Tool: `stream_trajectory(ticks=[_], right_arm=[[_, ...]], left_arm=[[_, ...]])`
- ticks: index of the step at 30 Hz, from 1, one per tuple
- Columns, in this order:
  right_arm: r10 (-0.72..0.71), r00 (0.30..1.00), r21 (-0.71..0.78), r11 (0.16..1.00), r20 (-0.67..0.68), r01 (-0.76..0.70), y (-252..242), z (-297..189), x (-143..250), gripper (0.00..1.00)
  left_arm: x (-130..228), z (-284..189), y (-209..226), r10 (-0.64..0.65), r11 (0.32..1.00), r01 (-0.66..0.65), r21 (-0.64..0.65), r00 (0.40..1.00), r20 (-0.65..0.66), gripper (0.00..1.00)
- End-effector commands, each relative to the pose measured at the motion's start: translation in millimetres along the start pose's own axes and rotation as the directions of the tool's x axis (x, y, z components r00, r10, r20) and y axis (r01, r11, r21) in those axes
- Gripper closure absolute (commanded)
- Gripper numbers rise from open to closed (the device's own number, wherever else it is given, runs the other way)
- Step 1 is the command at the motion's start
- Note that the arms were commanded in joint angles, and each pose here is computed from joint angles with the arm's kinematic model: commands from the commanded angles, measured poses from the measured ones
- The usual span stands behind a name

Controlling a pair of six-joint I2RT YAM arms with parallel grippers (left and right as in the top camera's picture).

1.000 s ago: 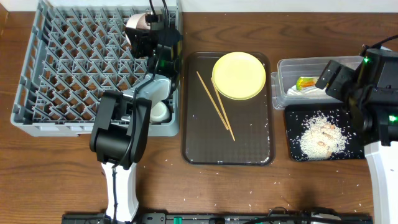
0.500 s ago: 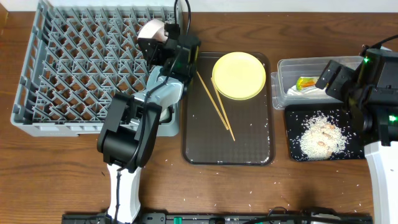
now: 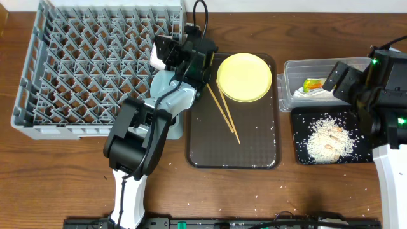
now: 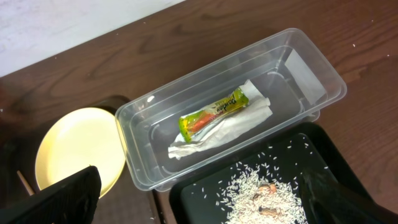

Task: Sort waste into correct bins and load items into the dishwasher
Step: 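Move the left gripper toward the yellow plate on the tray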

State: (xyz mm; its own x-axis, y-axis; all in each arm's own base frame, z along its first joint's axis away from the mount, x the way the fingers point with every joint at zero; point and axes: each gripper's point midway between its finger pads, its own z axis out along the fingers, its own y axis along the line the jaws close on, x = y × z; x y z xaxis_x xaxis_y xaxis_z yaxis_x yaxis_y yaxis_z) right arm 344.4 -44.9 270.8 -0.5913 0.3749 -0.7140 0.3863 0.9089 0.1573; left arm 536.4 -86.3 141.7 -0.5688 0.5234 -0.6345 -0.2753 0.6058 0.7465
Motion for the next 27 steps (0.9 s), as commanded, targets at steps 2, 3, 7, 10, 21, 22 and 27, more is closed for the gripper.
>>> stream_trajectory(ticks=[2,3,7,10,21,22,27], right_arm=[[0.015,1.000,0.012,1.000,0.022,-0.015,-3,-4,-7,0.01],[0.015,1.000,0.012,1.000,0.022,-0.015,-3,-4,-7,0.01],[0.015,1.000,0.012,1.000,0.022,-0.015,-3,-4,-7,0.01],[0.015,1.000,0.012,1.000,0.022,-0.015,-3,-4,-7,0.01],[0.015,1.000,0.012,1.000,0.022,-0.015,-3,-4,-7,0.01],[0.015,1.000,0.012,1.000,0.022,-0.015,-3,-4,-7,0.01],[0.015,1.000,0.012,1.000,0.022,-0.015,-3,-4,-7,0.01]], left_arm=[[-40,-14,28,-0.200,0.978,0.194,0.077,0.976,0.088,0.22],[-50,-21,35,-0.258,0.962,0.246,0.119,0.961,0.103,0.19],[-72,-65,24,-0.387,0.816,0.318,0.483,0.921,0.048,0.18],[-78,-102,20,-0.430,0.656,0.350,0.668,0.901,-0.050,0.18],[-95,-197,60,-0.220,0.370,0.415,0.831,0.908,-0.356,0.18],[-96,-209,45,-0.184,0.294,0.409,0.864,0.911,-0.369,0.17],[-74,-206,-14,-0.047,0.227,0.424,0.877,0.904,-0.425,0.11]])
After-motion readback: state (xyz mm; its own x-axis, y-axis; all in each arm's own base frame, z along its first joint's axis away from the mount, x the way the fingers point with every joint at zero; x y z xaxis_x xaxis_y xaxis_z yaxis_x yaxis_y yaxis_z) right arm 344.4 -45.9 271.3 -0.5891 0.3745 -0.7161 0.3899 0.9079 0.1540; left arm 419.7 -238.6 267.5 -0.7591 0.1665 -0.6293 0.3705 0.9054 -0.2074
